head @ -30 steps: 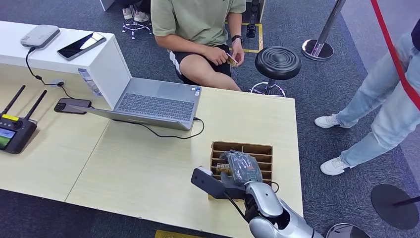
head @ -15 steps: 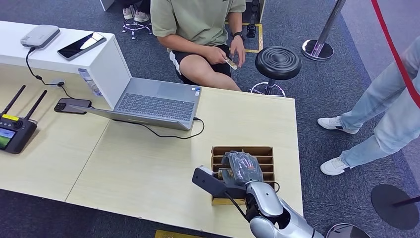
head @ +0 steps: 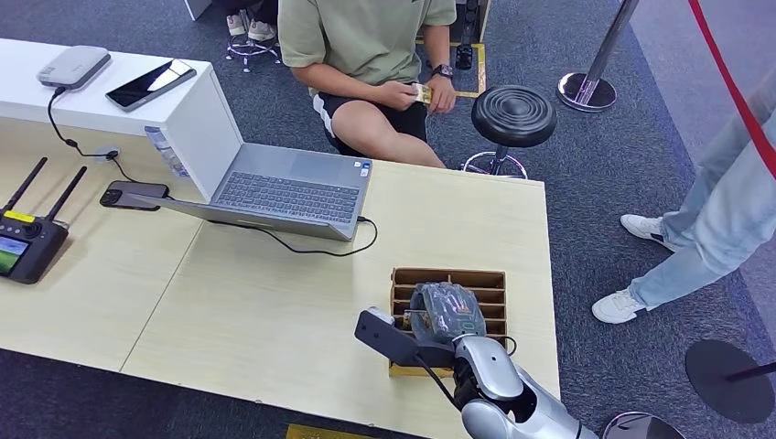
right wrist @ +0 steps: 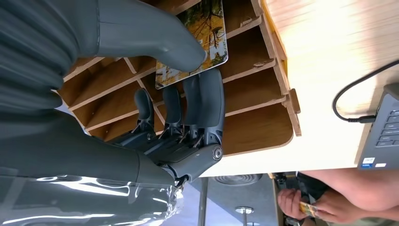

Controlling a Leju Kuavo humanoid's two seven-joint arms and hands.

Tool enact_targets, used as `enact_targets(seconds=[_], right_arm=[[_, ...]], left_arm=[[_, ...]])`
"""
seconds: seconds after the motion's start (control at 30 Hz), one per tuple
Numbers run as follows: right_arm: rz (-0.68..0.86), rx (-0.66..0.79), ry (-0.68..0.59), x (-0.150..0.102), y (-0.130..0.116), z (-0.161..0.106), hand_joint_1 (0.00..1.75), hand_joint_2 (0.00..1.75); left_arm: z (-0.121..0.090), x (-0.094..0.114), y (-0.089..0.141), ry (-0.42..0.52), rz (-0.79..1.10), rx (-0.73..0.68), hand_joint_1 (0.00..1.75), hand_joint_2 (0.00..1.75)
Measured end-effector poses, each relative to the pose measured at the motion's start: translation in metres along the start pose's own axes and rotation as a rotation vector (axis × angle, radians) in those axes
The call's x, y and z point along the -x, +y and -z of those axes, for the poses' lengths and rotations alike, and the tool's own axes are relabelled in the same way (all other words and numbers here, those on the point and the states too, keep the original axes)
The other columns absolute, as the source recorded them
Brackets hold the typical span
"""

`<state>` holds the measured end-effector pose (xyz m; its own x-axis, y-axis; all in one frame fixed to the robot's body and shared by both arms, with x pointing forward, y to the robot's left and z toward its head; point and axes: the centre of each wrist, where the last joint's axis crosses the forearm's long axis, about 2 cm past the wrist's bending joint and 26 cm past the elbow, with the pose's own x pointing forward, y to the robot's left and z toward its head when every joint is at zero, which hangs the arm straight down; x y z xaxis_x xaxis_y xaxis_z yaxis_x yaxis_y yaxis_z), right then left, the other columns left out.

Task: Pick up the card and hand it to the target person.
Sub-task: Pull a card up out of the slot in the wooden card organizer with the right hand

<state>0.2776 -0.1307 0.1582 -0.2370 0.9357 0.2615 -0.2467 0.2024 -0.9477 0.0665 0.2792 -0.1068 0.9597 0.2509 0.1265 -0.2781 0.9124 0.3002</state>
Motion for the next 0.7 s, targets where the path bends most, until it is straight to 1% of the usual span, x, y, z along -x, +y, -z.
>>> enact_targets(seconds=[0.1, 0.3, 0.4, 0.57, 0.7], right_arm=[[0.0, -0.002, -0.006, -0.0004, -0.0007, -0.0003, 1.12, 1.75], [0.0, 0.001, -0.01, -0.0016, -0.0019, -0.0005, 1.2, 1.75], [-0.004, 0.0, -0.02, -0.0031, -0.0027, -0.0017, 1.17, 1.75], [-0.016, -0.013, -0.03, -0.0046, -0.0017, -0.0031, 1.2, 1.75], [-0.02, -0.02, -0.031, -0.0046, -0.0012, -0.0035, 1.19, 1.75]], left_arm=[[0.0, 0.0, 0.0001, 0.0, -0.002, -0.001, 0.0, 0.0], [0.0002, 0.0, 0.0004, 0.0, -0.004, 0.0, 0.0, 0.0], [0.0003, -0.0001, 0.0008, -0.003, -0.007, 0.0, 0.0, 0.0], [0.0005, -0.0002, 0.0012, -0.001, -0.008, -0.003, 0.0, 0.0], [0.0005, -0.0002, 0.0014, 0.002, -0.013, -0.007, 0.0, 0.0]])
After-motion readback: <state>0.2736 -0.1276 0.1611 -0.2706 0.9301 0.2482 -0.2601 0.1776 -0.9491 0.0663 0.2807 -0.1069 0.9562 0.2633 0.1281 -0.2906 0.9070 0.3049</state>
